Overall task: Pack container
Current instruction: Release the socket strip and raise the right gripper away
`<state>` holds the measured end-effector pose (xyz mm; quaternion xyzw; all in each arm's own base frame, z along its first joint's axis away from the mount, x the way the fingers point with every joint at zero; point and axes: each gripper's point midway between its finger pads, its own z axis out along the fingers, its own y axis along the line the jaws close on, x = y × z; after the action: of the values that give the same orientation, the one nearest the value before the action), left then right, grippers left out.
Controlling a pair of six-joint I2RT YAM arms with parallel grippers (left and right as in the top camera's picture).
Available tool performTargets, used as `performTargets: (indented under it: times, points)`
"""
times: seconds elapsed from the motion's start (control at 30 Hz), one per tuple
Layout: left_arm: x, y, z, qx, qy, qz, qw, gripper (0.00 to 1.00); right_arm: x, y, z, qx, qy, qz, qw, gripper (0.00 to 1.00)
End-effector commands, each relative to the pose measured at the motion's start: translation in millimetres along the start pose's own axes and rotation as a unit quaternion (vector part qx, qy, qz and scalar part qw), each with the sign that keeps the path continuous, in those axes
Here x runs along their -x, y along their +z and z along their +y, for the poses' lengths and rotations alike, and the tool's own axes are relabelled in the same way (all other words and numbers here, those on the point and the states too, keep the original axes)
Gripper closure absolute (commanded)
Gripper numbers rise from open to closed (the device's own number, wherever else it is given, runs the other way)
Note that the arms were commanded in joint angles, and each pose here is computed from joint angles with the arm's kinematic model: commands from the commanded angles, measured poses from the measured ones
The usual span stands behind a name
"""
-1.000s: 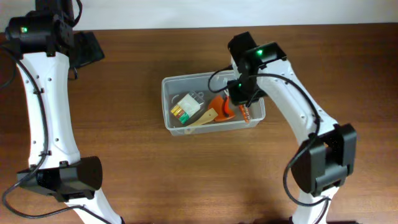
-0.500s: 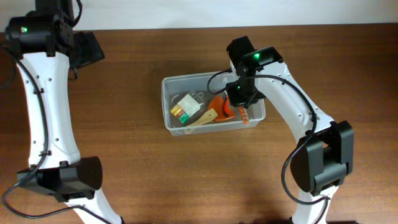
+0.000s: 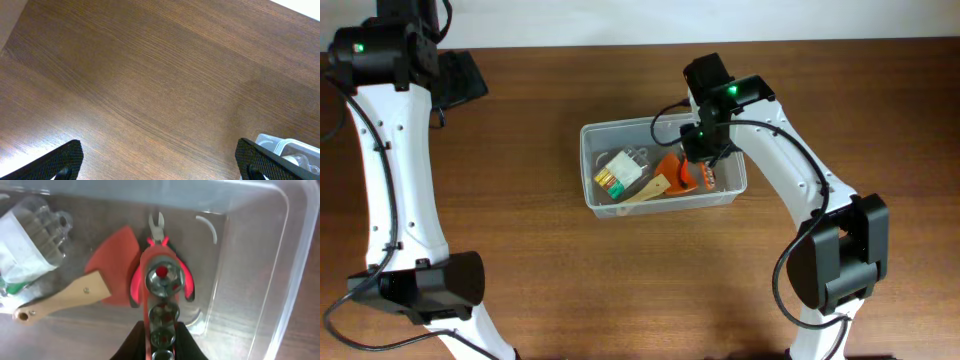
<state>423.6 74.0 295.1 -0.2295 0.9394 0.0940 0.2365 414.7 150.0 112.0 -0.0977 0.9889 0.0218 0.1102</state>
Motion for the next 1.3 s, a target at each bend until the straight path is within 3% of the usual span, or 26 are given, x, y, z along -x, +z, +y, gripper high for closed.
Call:
performTargets:
  times: [0.0,0.43,0.53,0.83,1.03,1.27]
  points:
    - [1,-4,1,-0.002,-0.004,-0.004,1.000,0.01,-1,2,3,0.002,0.000,0.001,1.000,0.86]
    - [1,-4,1,-0.002,-0.004,-0.004,1.000,0.01,-17,40,1,-0.007,-0.001,0.059,0.998,0.86]
    - [1,-4,1,-0.002,-0.004,-0.004,1.000,0.01,-21,48,0,-0.009,-0.001,0.069,0.998,0.74]
    - [1,-4,1,-0.002,-0.004,-0.004,1.000,0.01,-20,47,1,-0.009,-0.001,0.068,0.998,0.57]
    - [1,-4,1,-0.002,-0.004,-0.004,1.000,0.01,-7,12,1,-0.007,-0.006,0.053,0.999,0.57]
    - [1,-4,1,-0.002,-0.004,-0.004,1.000,0.01,32,-84,-24,-0.002,0.027,-0.031,0.999,0.56]
